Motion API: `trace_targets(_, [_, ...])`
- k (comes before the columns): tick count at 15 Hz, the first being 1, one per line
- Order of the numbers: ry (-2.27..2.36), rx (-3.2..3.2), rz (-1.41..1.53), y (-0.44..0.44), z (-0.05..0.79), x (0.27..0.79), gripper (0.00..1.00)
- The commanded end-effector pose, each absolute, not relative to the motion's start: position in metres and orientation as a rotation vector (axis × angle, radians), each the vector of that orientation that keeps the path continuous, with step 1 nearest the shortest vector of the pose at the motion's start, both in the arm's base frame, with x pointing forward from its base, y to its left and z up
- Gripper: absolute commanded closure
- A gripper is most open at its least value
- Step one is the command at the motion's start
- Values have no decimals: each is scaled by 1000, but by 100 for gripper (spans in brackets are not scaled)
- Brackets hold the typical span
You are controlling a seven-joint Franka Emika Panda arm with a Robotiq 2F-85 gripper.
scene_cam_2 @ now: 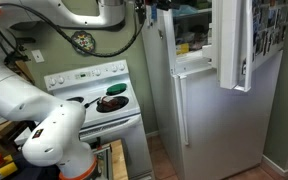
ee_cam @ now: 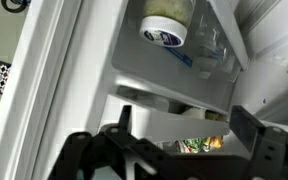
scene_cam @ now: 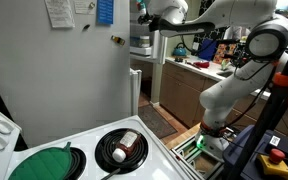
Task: Move the white and green pack to the bottom shelf on the fridge door.
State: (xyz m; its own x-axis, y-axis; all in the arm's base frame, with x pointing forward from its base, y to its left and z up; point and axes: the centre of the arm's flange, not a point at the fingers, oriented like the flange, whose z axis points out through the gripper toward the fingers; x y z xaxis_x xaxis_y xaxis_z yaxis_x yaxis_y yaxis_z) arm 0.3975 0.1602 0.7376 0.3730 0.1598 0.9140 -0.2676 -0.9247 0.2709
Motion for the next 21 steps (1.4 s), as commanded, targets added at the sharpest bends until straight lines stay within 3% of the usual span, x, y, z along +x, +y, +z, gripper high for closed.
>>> trace_targets(1, [-102, 2255, 1593, 158, 739, 400, 0])
trace_targets(21, [-535, 1943, 2019, 148, 785, 435, 0])
